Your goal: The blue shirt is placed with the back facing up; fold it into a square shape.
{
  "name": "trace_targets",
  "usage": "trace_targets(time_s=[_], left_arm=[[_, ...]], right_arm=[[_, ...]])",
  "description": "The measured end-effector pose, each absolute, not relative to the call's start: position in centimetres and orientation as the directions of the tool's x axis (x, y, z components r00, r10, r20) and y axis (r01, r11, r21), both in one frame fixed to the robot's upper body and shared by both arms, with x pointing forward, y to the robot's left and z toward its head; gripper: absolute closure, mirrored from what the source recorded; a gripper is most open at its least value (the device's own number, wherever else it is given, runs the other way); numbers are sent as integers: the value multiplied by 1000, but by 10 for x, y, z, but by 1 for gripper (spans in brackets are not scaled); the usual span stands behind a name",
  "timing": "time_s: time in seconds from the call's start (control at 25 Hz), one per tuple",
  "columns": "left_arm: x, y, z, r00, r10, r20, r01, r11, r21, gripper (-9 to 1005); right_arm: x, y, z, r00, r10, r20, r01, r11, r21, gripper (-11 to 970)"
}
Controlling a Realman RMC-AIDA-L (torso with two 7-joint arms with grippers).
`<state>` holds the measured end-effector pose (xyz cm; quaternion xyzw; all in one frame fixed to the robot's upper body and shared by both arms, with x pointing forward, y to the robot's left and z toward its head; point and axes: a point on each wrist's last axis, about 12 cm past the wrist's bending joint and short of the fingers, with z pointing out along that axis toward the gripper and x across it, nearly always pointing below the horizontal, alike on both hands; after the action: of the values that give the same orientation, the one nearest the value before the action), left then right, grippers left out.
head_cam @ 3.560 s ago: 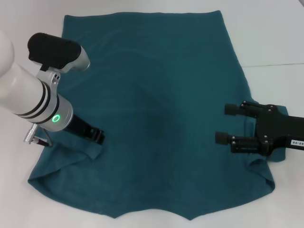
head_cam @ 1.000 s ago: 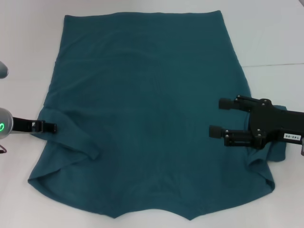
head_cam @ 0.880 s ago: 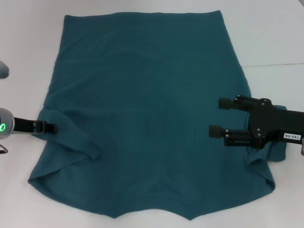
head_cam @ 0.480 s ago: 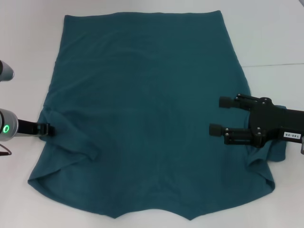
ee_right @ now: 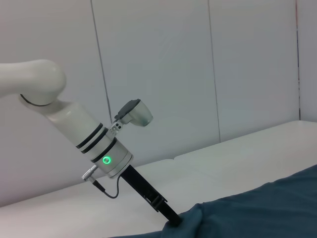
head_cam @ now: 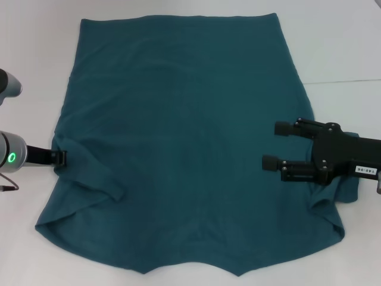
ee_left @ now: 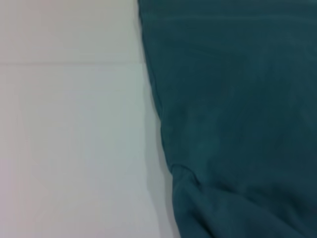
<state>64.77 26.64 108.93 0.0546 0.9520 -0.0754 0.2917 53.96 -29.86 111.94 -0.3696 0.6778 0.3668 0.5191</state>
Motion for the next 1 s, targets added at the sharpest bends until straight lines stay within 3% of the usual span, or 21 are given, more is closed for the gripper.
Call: trace_targets(time_s=[0.24,0.68,1.0], left_arm=[[649,267,1092,-818,60,-572,150,982,-111,869],[658,262,1128,-779,62,-624,190,972,-141,872],[662,245,1133,-771,115,-627,243,962,-122,871]], right_arm=[[540,-299,1119,-188,-120,-975,-881,459,114,43],[540,-298,1118,-190,-118,-975,-880,461,116,43],[539,-298,1116,-182,-111,-977,-881,459,112,42]])
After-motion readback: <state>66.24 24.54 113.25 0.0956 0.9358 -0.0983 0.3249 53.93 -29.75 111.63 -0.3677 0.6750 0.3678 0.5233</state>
